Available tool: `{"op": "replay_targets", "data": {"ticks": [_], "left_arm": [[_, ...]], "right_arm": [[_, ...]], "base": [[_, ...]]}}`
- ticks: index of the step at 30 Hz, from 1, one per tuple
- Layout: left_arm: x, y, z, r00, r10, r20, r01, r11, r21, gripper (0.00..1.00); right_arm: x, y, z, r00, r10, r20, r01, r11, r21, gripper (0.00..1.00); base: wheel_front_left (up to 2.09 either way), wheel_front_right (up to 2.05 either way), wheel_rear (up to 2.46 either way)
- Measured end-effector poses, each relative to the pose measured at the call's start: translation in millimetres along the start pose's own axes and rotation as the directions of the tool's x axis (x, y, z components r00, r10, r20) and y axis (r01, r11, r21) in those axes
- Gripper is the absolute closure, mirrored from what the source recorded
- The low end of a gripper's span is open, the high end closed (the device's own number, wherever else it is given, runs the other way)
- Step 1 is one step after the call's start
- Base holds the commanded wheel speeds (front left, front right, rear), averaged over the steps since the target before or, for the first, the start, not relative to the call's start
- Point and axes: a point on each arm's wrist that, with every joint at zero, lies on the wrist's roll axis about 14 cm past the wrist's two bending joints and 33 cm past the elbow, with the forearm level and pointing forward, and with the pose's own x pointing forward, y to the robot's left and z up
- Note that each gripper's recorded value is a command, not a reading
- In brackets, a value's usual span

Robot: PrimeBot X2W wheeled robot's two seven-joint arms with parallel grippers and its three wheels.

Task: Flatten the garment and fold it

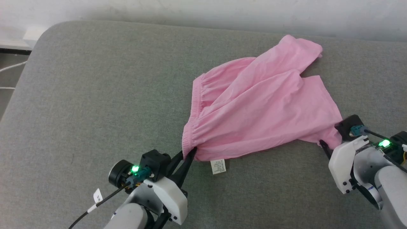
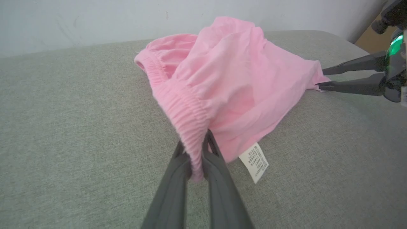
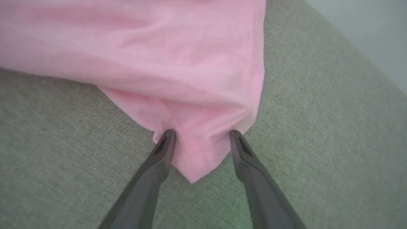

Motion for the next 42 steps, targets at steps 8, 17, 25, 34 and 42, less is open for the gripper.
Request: {"op": "replay_targets", "data": {"ticks": [8, 17, 25, 34, 42], "left_arm": [[-3.2, 2.4, -0.6, 1.000, 0.006, -0.003, -0.006, 1.000, 0.009, 1.00], [-9.5, 8.1, 17.5, 0.999, 0.014, 0.053, -0.015, 1.000, 0.018, 1.00], [-21.6, 14.3, 54.0, 0.993, 0.004, 0.119, -0.013, 0.997, 0.073, 1.00], [-41.4, 4.9, 143.8, 0.965, -0.079, 0.250, 0.017, 0.970, 0.241, 1.00], [-71.4, -20.1, 251.0, 0.878, -0.173, 0.447, 0.021, 0.946, 0.324, 1.00]], "right_arm": [[-1.4, 11.9, -3.1, 0.999, 0.037, -0.015, -0.037, 0.999, -0.007, 1.00], [-23.7, -12.0, 11.2, 0.997, -0.031, 0.071, 0.032, 0.999, -0.010, 1.00], [-70.2, -27.9, 67.3, 0.958, -0.041, 0.284, 0.040, 0.999, 0.009, 1.00], [-159.4, -49.4, 156.0, 0.808, -0.077, 0.584, 0.078, 0.997, 0.023, 1.00], [-242.2, -60.1, 221.8, 0.632, -0.103, 0.768, 0.141, 0.990, 0.017, 1.00]], "base": [[0.00, 0.00, 0.00], [0.00, 0.00, 0.00], [0.00, 0.00, 0.00], [0.00, 0.00, 0.00], [0.00, 0.00, 0.00]]}}
